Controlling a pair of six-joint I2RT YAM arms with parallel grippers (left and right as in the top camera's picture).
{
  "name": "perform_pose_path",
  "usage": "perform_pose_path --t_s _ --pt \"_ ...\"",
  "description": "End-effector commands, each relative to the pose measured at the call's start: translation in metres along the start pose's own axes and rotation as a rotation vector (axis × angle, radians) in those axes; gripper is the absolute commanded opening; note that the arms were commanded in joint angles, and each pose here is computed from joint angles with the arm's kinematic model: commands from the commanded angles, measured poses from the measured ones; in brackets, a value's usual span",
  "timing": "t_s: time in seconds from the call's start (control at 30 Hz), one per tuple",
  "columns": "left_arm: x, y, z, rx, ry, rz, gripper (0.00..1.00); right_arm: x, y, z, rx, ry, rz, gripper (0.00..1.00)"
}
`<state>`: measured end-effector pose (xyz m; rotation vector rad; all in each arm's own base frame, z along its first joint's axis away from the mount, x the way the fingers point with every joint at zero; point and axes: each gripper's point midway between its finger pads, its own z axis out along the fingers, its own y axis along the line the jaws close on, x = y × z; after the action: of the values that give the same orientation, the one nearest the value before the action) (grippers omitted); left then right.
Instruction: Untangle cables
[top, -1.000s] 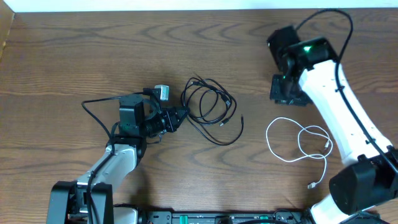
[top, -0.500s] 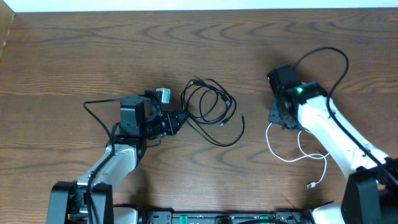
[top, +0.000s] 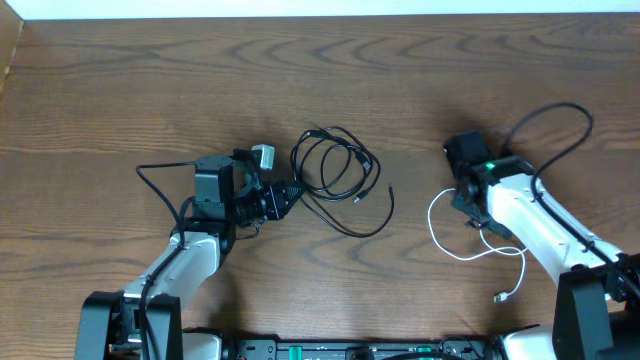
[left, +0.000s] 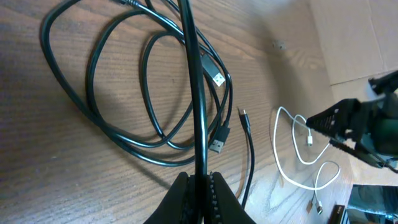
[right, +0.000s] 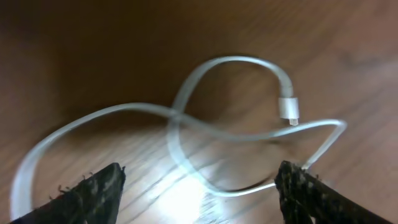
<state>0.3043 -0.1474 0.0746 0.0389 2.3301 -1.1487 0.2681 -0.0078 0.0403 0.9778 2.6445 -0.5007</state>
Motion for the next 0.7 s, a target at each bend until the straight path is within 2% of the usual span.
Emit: perform_pose_path --t_s 0.0,0.17,0.3,0.47,0.5,0.67 --pt "-0.006 -0.007 -0.002 0.021 -0.011 0.037 0.08 -0.005 -0.024 0.012 0.069 -0.034 0.107 0.77" --pt "-0.006 -0.007 -0.002 0.021 -0.011 0.037 0.08 -0.001 -0.037 0.032 0.074 -0.008 0.160 0.82" --pt "-0.006 -0.007 -0.002 0.021 -0.011 0.037 0.08 -0.008 -0.014 0.035 -0.039 -0.005 0.103 0.83" --pt "-0.006 -0.007 -0.002 0.021 -0.011 0.037 0.08 -0.026 0.007 0.034 -0.123 -0.073 0.095 0.85" --pt "-0.006 -0.007 -0.002 0.021 -0.011 0.037 0.08 -0.030 0.010 0.033 -0.137 -0.088 0.082 0.82" --pt "-0.006 -0.007 -0.002 0.021 -0.011 0.037 0.08 -0.034 0.016 0.036 -0.151 -0.104 0.072 0.39"
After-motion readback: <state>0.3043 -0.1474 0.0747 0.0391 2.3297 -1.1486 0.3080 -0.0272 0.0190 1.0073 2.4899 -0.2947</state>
